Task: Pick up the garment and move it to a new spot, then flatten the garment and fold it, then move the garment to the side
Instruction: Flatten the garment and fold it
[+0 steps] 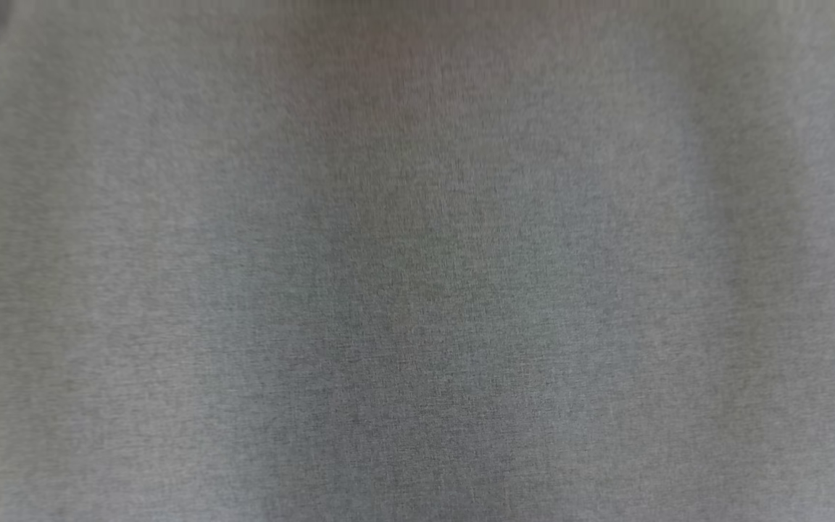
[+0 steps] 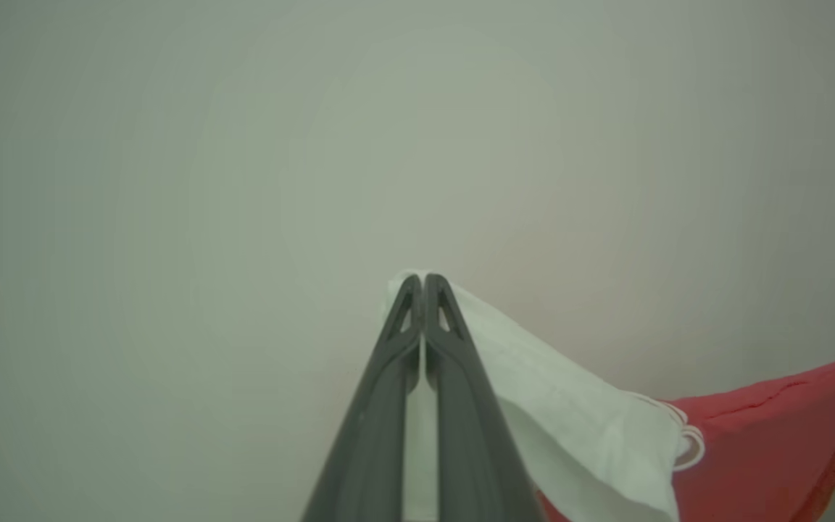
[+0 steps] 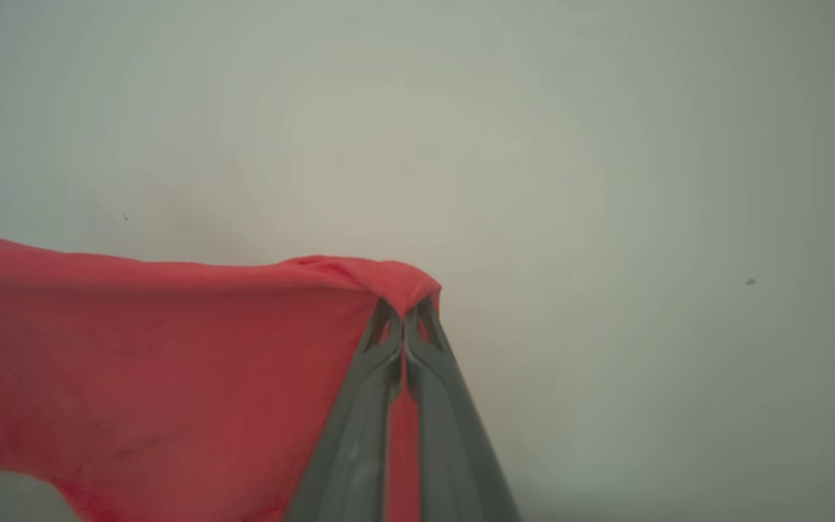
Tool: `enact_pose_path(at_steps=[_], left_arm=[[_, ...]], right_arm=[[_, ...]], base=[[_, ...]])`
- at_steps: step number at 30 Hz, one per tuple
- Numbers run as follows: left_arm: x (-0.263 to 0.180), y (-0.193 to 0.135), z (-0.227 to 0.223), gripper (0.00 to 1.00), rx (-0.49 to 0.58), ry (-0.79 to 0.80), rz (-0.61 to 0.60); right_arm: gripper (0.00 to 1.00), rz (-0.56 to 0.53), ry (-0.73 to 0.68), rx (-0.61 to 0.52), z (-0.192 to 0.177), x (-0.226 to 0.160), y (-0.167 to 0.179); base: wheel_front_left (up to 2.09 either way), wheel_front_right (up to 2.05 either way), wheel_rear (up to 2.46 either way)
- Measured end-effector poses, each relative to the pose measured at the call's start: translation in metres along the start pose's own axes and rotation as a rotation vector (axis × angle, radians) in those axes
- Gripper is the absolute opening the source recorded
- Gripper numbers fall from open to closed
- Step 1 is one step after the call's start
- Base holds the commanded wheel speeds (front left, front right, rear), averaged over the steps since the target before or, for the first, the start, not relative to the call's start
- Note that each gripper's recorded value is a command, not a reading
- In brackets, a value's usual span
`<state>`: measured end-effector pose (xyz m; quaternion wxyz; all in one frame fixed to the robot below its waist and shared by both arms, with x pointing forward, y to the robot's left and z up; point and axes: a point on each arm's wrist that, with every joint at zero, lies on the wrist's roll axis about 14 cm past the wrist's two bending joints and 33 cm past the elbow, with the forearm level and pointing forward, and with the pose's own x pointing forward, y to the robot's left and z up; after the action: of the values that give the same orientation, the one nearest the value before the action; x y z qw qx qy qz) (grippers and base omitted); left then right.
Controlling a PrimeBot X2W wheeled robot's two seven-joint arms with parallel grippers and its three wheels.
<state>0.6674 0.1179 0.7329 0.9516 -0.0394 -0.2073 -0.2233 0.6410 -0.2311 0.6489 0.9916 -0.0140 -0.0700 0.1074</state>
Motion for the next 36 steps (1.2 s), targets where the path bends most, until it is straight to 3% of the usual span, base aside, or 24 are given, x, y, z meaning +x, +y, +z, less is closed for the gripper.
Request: enact_pose_path(at_steps=[9, 20, 29, 36], left_arm=[[-0.078, -0.036, -0.013, 0.0, -0.107, 0.033, 0.029], [-0.202, -0.072, -0.015, 0.0, -0.246, 0.111, 0.19], [-0.304, -0.095, -0.073, 0.0, -0.432, 0.327, 0.378], [-0.369, -0.117, -0.104, 0.0, -0.54, 0.45, 0.485]], right_arm=[[0.0, 0.012, 0.073, 0.059, -0.033, -0.076, 0.001], [0.0, -0.031, 0.22, 0.151, -0.094, -0.178, 0.014], [0.0, -0.038, 0.365, 0.187, -0.144, -0.245, 0.049], [0.0, -0.07, 0.437, 0.198, -0.162, -0.289, 0.063]], base=[[0.0, 0.0, 0.0], [0.0, 0.0, 0.0], [0.0, 0.0, 0.0], [0.0, 0.0, 0.0]])
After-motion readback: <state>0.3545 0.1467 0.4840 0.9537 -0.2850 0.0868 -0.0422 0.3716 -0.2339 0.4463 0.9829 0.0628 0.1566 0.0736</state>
